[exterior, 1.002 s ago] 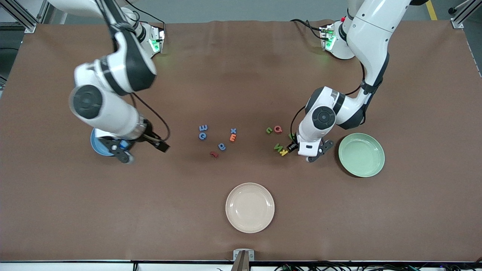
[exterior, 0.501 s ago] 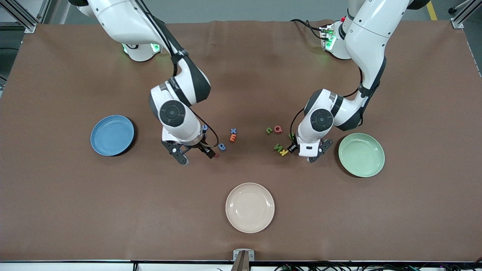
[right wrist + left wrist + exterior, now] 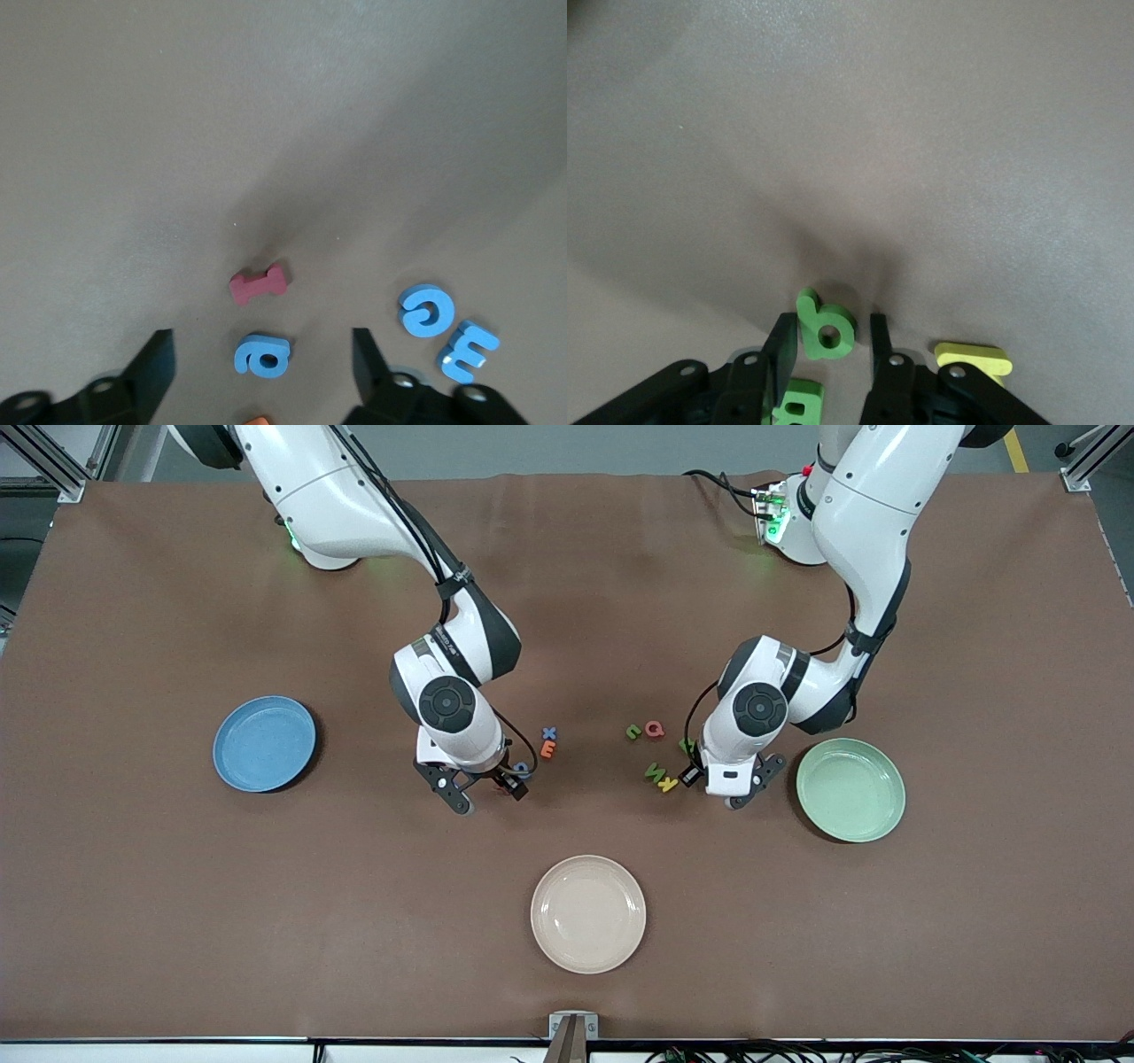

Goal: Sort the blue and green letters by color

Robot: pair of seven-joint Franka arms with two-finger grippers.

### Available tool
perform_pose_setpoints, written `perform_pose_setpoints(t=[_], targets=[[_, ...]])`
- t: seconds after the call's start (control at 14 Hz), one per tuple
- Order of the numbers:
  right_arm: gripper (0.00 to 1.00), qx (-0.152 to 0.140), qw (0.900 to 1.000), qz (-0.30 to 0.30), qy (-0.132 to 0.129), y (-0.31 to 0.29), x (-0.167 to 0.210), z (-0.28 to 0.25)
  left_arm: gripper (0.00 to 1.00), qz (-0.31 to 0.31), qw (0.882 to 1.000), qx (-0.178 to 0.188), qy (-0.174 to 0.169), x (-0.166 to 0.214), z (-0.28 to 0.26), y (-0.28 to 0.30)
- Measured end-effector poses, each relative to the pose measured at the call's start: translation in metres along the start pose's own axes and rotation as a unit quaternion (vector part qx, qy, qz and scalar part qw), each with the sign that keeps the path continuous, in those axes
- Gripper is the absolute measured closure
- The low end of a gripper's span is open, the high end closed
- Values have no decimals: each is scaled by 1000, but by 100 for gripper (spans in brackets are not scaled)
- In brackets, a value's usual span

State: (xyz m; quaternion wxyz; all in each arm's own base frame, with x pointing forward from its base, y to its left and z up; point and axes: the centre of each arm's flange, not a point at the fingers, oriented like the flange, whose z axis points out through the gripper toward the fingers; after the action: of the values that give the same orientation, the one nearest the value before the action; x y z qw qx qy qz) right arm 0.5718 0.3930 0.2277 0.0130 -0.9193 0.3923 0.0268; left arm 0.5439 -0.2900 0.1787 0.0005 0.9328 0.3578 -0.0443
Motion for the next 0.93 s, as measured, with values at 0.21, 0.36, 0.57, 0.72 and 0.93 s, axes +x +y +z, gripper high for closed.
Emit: perform_pose_setpoints(t=[0.21,0.36,0.57,0.72,0.93], targets=[[22,-2,1000,2,1,-1,-10,18,61,0,1000,1,0,0,1,-1],[22,-1,1000,4,2,-3,-20,33,70,-1,1000,2,-1,0,2,-2],[22,-9,1000,4,3,-2,-34,51,72,-4,1000,-4,2,6,-4,0],[24,-10,1000,3,4,-2,-37,56,72,-11,1000,-13,9,19,-25,1],[38,-5,1000,3,5,-5,-37,52,72,-15,999,-26,22,55,-80,-9]])
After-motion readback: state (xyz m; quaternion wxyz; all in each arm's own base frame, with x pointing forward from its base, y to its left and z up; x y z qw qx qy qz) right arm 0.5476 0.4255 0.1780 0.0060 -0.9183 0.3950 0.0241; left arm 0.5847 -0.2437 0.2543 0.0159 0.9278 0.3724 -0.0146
